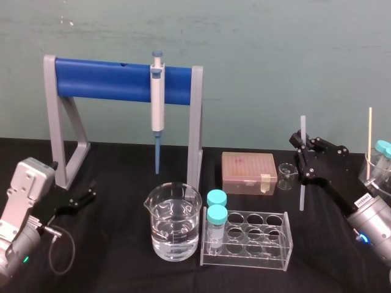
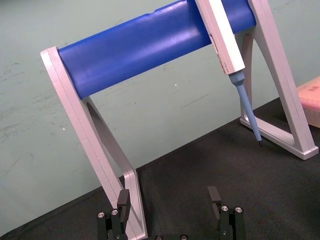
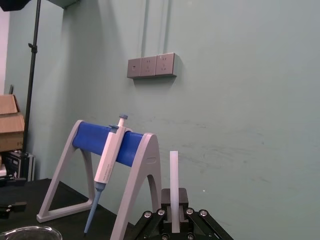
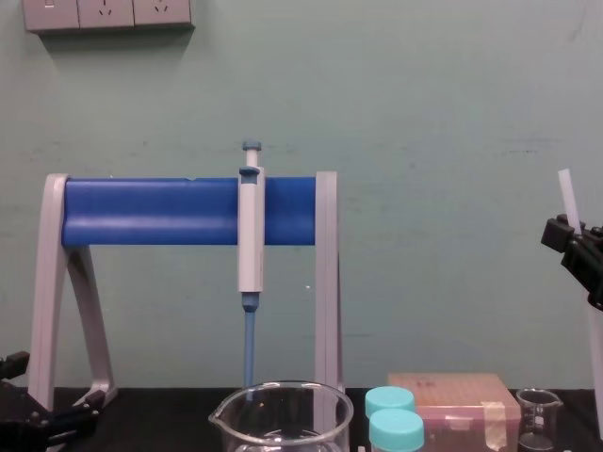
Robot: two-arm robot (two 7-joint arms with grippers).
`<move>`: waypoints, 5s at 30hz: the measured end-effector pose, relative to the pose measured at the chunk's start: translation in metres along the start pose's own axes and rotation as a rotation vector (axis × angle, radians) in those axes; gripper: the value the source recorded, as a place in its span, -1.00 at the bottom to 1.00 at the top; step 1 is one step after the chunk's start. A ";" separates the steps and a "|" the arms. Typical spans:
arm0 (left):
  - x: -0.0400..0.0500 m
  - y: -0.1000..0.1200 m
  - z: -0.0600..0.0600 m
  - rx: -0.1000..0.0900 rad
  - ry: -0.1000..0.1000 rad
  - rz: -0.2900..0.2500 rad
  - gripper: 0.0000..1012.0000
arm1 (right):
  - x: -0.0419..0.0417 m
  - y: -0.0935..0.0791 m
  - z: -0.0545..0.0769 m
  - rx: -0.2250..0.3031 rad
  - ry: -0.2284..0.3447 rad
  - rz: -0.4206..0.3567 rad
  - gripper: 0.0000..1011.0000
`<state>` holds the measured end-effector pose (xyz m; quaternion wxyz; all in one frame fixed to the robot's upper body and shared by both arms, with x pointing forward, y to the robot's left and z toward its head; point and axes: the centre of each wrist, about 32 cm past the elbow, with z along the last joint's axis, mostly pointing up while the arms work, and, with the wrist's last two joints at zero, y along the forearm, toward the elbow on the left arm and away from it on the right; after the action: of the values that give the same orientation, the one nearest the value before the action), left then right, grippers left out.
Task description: Pick up the stirring rod with one hand, then place it down.
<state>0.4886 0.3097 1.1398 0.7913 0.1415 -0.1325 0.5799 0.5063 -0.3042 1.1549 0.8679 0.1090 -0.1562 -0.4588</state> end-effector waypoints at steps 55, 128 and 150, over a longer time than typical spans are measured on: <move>0.0000 0.000 0.000 0.000 0.000 0.000 0.98 | -0.0036 0.019 -0.024 -0.057 0.091 0.228 -0.86; 0.0000 0.000 0.000 0.000 0.000 0.000 0.98 | 0.0050 0.019 -0.050 -0.173 0.128 0.245 0.62; 0.0000 0.000 0.000 0.000 0.000 0.000 0.98 | 0.0023 0.020 -0.044 -0.160 0.123 0.248 0.98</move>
<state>0.4886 0.3097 1.1398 0.7913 0.1415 -0.1325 0.5799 0.5394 -0.2927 1.1215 0.9318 0.0473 -0.0779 -0.3514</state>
